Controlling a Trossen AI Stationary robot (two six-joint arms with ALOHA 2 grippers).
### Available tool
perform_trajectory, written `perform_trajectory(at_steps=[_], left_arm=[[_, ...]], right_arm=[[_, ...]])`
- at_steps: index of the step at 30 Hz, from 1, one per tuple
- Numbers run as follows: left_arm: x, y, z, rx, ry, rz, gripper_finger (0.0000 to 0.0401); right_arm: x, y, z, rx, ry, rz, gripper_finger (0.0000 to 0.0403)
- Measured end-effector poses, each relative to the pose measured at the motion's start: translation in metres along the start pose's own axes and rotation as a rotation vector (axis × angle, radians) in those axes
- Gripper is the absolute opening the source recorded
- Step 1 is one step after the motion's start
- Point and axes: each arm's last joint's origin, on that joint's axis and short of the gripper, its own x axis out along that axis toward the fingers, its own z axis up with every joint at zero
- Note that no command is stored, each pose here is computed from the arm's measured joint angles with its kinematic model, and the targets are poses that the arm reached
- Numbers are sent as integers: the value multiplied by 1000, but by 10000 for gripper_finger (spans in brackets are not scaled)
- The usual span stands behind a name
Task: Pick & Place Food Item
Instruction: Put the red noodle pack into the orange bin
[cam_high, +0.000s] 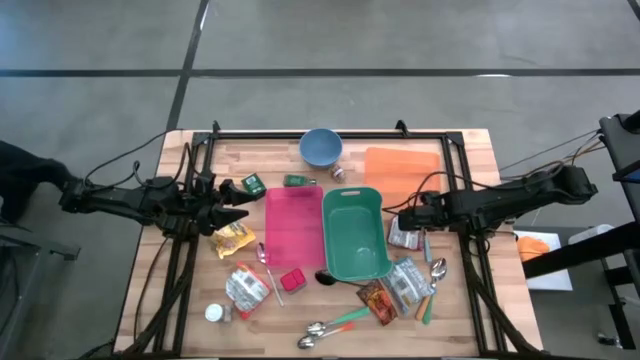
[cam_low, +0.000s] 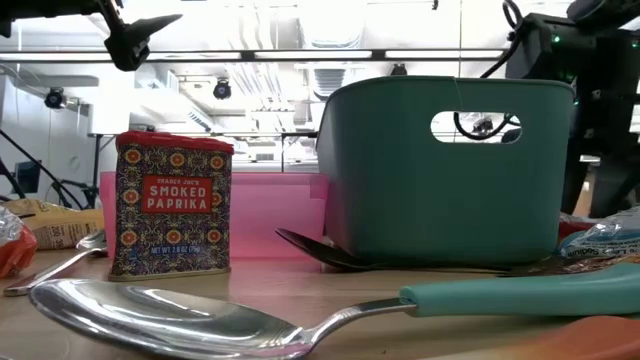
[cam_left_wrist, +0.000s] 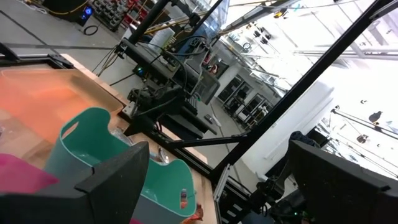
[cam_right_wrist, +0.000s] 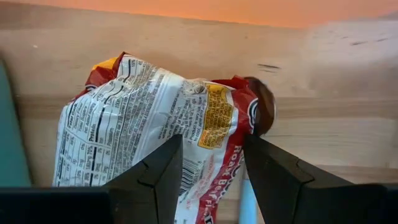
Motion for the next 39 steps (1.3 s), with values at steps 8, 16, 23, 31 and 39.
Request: perform_trajectory(at_steps=[8, 16, 23, 31, 39], left_arm=[[0, 0, 0, 0, 0, 0, 386], [0, 0, 0, 0, 1, 0, 386], [0, 0, 0, 0, 1, 0, 386], [0, 0, -1, 1, 7, 5, 386], [0, 0, -1, 0, 7, 5, 386]], right_arm=[[6, -4, -1, 48, 1, 1, 166], [6, -2, -1, 43, 0, 19, 93], [6, -1, -1, 32, -4, 26, 15], [5, 0, -1, 26, 1, 45, 9], [-15, 11, 2, -54, 6, 144, 8]])
